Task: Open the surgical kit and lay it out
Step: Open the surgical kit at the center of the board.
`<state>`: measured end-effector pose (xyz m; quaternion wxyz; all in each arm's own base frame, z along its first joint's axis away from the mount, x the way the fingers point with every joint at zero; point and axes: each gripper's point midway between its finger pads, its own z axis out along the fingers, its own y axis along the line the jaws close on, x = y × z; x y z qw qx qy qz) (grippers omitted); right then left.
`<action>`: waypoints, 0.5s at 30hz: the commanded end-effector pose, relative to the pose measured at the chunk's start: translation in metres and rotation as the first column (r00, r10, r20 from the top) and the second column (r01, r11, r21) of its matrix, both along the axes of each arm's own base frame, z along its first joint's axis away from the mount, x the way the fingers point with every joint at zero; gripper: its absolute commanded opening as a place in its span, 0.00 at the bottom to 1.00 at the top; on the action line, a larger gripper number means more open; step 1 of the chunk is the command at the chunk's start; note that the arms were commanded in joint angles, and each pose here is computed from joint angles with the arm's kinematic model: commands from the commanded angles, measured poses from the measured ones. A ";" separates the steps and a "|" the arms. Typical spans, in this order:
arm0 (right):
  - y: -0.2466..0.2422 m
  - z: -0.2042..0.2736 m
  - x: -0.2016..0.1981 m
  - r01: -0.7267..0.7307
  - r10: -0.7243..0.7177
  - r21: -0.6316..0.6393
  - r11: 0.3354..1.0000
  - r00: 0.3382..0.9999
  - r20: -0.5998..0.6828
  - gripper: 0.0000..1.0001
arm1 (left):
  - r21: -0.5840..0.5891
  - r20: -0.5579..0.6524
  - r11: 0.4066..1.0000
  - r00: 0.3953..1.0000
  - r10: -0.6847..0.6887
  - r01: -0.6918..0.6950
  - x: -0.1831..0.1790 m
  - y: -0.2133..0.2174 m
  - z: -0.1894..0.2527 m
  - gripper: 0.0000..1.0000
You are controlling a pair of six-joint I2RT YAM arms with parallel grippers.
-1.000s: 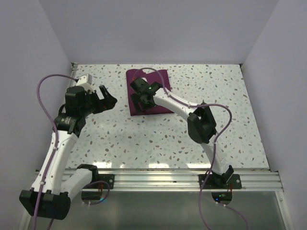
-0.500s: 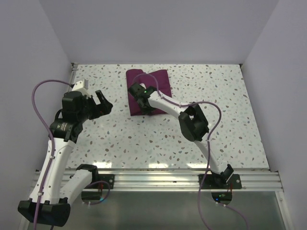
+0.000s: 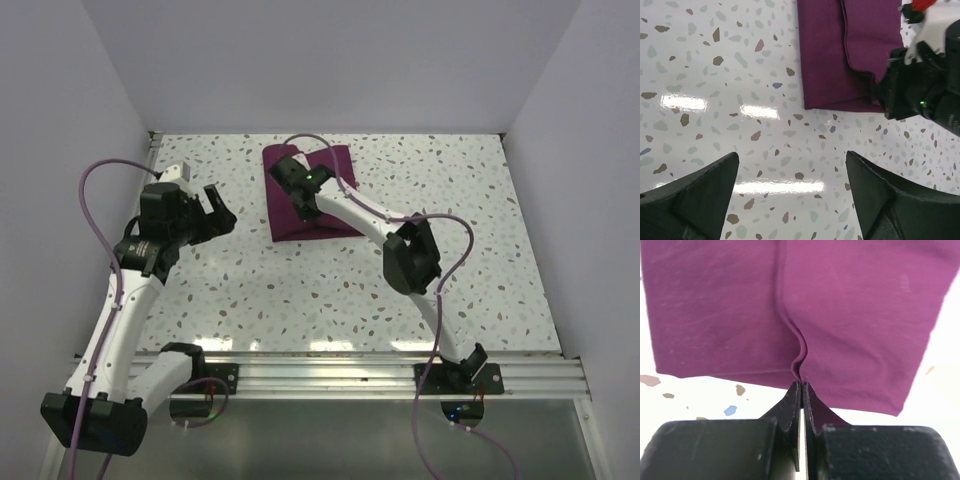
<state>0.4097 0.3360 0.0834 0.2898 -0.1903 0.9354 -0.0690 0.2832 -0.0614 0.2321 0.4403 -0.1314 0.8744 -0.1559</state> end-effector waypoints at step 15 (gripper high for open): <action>-0.255 0.034 0.007 0.536 -0.531 -0.086 0.840 0.844 0.078 0.19 | 0.021 -0.040 0.987 0.987 -0.158 0.159 0.100 -0.061 -0.025 0.88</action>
